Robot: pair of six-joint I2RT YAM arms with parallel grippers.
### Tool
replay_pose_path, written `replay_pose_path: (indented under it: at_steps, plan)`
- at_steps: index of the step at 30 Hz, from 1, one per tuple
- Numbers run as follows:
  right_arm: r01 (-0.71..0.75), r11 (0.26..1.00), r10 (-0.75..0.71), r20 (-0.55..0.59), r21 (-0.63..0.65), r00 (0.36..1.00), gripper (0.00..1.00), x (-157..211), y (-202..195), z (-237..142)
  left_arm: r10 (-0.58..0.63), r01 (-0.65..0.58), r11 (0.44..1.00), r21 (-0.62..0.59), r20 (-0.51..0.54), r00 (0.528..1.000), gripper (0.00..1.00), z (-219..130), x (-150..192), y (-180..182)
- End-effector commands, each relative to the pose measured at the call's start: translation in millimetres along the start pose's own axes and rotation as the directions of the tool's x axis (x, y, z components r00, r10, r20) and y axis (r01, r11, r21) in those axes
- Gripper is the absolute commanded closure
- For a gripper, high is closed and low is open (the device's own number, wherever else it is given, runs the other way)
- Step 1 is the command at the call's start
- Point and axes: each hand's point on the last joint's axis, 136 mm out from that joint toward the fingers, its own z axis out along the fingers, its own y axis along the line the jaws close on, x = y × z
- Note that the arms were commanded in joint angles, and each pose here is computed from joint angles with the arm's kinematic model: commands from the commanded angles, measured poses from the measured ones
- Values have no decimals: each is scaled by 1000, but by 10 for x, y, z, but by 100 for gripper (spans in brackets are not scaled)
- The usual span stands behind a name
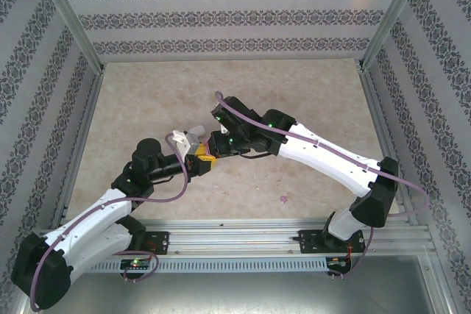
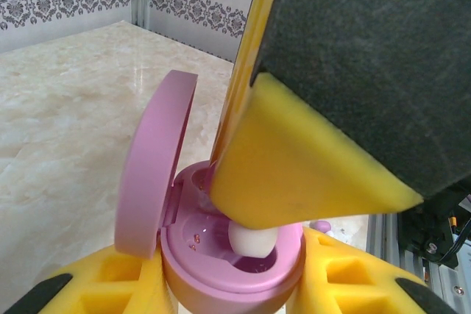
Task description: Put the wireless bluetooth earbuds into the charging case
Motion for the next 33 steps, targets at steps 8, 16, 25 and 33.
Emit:
replay_pose_path:
  at_steps: [8, 16, 25, 33]
  plan:
    - [33, 999, -32, -77, 10, 996, 77, 188, -2, 119, 75, -76, 997, 8, 72, 995, 97, -32, -256, -78]
    - [35, 999, -35, -67, -3, 997, 70, 158, 36, 81, 77, -77, 997, 5, 67, 995, 97, -28, -243, -68]
    - [43, 999, -44, -34, -8, 998, 66, 92, 72, -80, 76, -77, 997, 2, 58, 995, 97, -22, -219, -59]
    - [23, 999, -23, -1, -27, 1000, 65, 84, 45, -248, 31, -30, 999, -25, 49, 998, 97, -2, -201, 4]
